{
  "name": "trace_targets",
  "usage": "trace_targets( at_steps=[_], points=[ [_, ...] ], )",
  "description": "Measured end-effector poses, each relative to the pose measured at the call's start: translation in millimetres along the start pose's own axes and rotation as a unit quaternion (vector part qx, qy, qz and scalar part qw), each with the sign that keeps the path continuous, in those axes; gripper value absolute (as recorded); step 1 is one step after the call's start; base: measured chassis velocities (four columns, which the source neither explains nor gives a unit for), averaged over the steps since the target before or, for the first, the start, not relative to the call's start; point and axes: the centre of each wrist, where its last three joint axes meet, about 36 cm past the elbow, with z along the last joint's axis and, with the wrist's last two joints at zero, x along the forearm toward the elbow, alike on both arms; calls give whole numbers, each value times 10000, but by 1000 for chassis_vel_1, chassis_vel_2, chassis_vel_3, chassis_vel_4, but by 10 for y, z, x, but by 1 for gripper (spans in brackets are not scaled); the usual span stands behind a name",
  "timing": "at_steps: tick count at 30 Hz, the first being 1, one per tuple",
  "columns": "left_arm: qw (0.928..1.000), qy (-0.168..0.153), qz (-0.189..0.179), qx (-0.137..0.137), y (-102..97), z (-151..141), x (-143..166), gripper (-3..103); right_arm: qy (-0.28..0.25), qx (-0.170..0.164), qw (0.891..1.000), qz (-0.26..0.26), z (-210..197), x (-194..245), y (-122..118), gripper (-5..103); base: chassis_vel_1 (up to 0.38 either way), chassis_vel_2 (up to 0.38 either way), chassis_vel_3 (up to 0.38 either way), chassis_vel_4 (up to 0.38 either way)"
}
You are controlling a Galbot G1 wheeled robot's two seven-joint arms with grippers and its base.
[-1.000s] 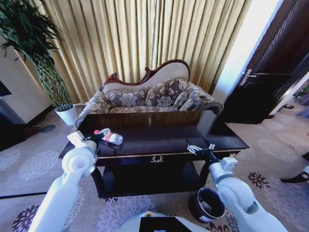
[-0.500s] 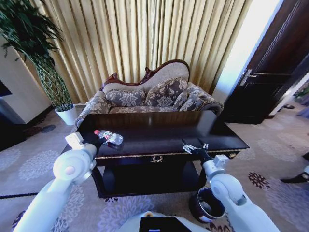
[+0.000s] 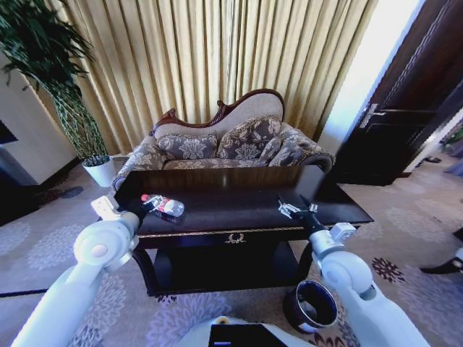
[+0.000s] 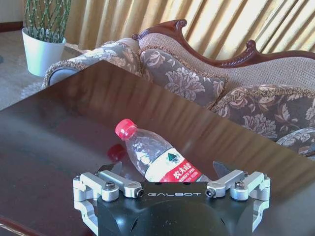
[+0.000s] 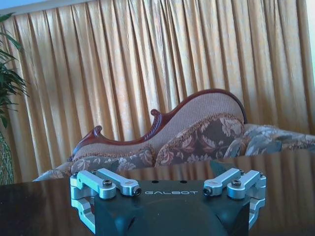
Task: Move to the front of the table and place the trash on the table into the trash bin.
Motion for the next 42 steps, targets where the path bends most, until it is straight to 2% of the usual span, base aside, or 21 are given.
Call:
trace_targets(
  at_steps=[7,14,20,22,28,31,42],
  points=[
    [9996,112,53,269,-82,-105,-109,100,-31,16,10000,-16,-35,-16,-20,100,0,0,0,0],
    [9988,261,76,400,-110,-110,-125,100,-24,17,10000,21,-28,-10,-39,100,0,0,0,0],
    [9962,477,114,713,-96,-99,-166,100,39,-8,10000,17,28,-25,-27,100,0,0,0,0],
    [9939,558,183,935,-95,-120,-190,100,78,-28,10000,10,61,-24,-13,100,0,0,0,0],
    [9910,669,244,1129,-108,-142,-221,100,117,-9,9999,35,91,-25,-23,100,0,0,0,0],
    [9876,828,258,1306,-126,-175,-239,100,135,-10,9999,51,105,-26,-32,100,0,0,0,0],
    [9853,953,137,1411,-117,-231,-327,100,157,-10,9999,65,130,-33,-40,100,0,0,0,0]
  ],
)
